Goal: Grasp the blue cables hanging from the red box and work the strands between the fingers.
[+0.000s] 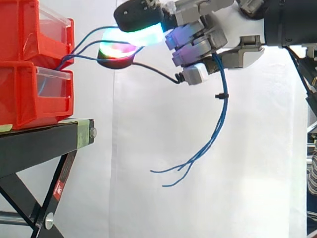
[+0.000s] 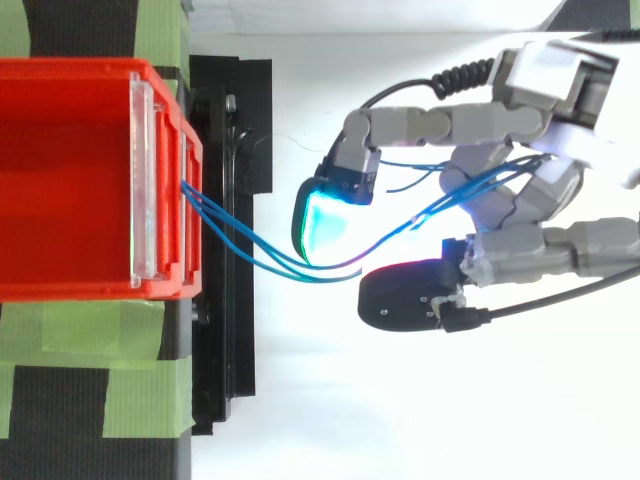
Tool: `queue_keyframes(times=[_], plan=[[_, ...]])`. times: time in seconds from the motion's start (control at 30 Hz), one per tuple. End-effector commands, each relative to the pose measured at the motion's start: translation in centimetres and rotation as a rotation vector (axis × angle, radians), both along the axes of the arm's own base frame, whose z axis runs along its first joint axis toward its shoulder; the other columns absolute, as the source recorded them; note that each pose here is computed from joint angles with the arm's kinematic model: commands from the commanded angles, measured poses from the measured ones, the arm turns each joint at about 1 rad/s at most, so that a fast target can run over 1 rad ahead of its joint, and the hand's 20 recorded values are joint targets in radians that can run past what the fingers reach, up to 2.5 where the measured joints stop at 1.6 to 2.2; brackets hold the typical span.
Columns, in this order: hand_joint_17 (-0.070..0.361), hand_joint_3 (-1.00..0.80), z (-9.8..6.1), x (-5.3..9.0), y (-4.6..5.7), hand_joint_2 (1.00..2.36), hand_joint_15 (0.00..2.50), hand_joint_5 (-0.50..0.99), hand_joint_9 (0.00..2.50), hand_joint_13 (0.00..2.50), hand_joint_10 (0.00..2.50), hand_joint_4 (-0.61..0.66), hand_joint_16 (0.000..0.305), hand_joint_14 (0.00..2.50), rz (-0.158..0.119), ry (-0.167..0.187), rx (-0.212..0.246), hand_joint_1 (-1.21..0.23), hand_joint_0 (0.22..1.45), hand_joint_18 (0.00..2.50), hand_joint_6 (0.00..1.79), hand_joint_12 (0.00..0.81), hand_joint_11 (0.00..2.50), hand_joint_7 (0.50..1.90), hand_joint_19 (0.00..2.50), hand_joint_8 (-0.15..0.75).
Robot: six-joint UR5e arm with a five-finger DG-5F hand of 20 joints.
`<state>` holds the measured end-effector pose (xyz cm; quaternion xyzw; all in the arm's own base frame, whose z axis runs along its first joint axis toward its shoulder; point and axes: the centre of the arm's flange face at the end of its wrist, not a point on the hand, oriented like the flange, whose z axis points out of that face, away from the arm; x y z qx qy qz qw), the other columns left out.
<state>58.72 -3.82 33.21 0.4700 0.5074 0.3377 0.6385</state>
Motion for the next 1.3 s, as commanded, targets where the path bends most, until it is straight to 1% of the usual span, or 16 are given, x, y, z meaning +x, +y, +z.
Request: queue_keyframes(times=[0.0,0.1,0.17,0.2,0.23,0.27,0.33,0.5,0.8,0.87,0.93,1.0,1.03,1.13,1.23,1.27], plan=[[0.182,-0.06,0.5,-0.1,-0.1,1.41,1.71,0.66,1.78,1.96,2.5,0.21,0.243,2.5,-0.002,-0.01,0.002,-0.66,0.89,2.5,0.02,0.684,2.5,1.27,0.6,0.532],[0.182,0.05,0.6,-0.1,-0.1,1.27,1.71,0.66,1.78,1.96,2.5,0.2,0.243,2.5,-0.002,-0.016,0.006,-0.68,1.0,2.5,0.02,0.684,2.5,1.28,0.6,0.532],[0.182,0.11,0.8,-0.1,-0.1,1.13,1.71,0.65,1.78,1.96,2.5,0.18,0.243,2.5,-0.002,-0.024,0.01,-0.69,1.09,2.5,0.02,0.684,2.5,1.29,0.6,0.532],[0.182,0.15,1.1,-0.1,-0.1,1.08,1.71,0.65,1.78,1.96,2.5,0.18,0.243,2.5,-0.002,-0.031,0.01,-0.7,1.13,2.5,0.02,0.684,2.5,1.3,0.6,0.532],[0.182,0.17,1.6,-0.2,-0.2,1.02,1.71,0.66,1.78,1.96,2.5,0.18,0.243,2.5,-0.001,-0.047,0.011,-0.7,1.18,2.5,0.02,0.684,2.5,1.3,0.6,0.532],[0.182,0.17,1.7,-0.2,-0.2,1.0,1.71,0.66,1.78,1.96,2.5,0.17,0.243,2.5,-0.004,-0.049,0.011,-0.7,1.19,2.5,0.02,0.684,2.5,1.3,0.6,0.532],[0.182,0.13,2.0,-0.3,-0.2,1.0,1.71,0.65,1.78,1.96,2.5,0.17,0.243,2.5,0.0,-0.056,0.008,-0.71,1.22,2.5,0.02,0.684,2.5,1.31,0.6,0.532],[0.182,0.08,2.4,-0.4,-0.2,1.01,1.71,0.66,1.78,1.96,2.5,0.17,0.243,2.5,-0.001,-0.057,-0.014,-0.72,1.24,2.5,0.02,0.684,2.5,1.31,0.6,0.532],[0.182,0.04,2.8,-0.6,-0.2,1.01,1.71,0.66,1.78,1.96,2.5,0.17,0.243,2.5,-0.001,-0.066,-0.006,-0.73,1.24,2.5,0.02,0.684,2.5,1.31,0.6,0.532],[0.182,0.03,2.8,-0.6,-0.3,1.01,1.71,0.65,1.78,1.96,2.5,0.16,0.243,2.5,-0.001,-0.071,0.012,-0.73,1.24,2.5,0.02,0.684,2.5,1.32,0.6,0.532],[0.182,0.01,2.8,-0.6,-0.5,1.01,1.71,0.65,1.78,1.96,2.5,0.16,0.243,2.5,-0.002,-0.081,0.054,-0.74,1.24,2.5,0.02,0.684,2.5,1.32,0.6,0.532],[0.182,0.0,2.8,-0.6,-0.5,1.01,1.71,0.65,1.78,1.96,2.5,0.16,0.243,2.5,0.002,-0.096,0.117,-0.74,1.23,2.5,0.02,0.684,2.5,1.32,0.6,0.532],[0.182,0.0,2.8,-0.6,-0.3,1.01,1.71,0.65,1.78,1.96,2.5,0.15,0.243,2.5,0.01,-0.106,0.153,-0.74,1.23,2.5,0.02,0.684,2.5,1.32,0.6,0.532],[0.182,0.0,2.7,-0.7,-0.4,1.01,1.71,0.64,1.78,1.96,2.5,0.16,0.243,2.5,0.012,-0.114,0.2,-0.74,1.22,2.5,0.02,0.684,2.5,1.33,0.6,0.532],[0.182,-0.02,2.7,-0.6,-0.3,1.01,1.71,0.64,1.78,1.96,2.5,0.16,0.243,2.5,0.015,-0.113,0.197,-0.74,1.22,2.5,0.02,0.684,2.5,1.32,0.6,0.532],[0.182,-0.02,2.7,-0.6,-0.3,1.01,1.71,0.64,1.78,1.96,2.5,0.16,0.243,2.5,0.014,-0.116,0.204,-0.74,1.22,2.5,0.02,0.684,2.5,1.33,0.6,0.532]])
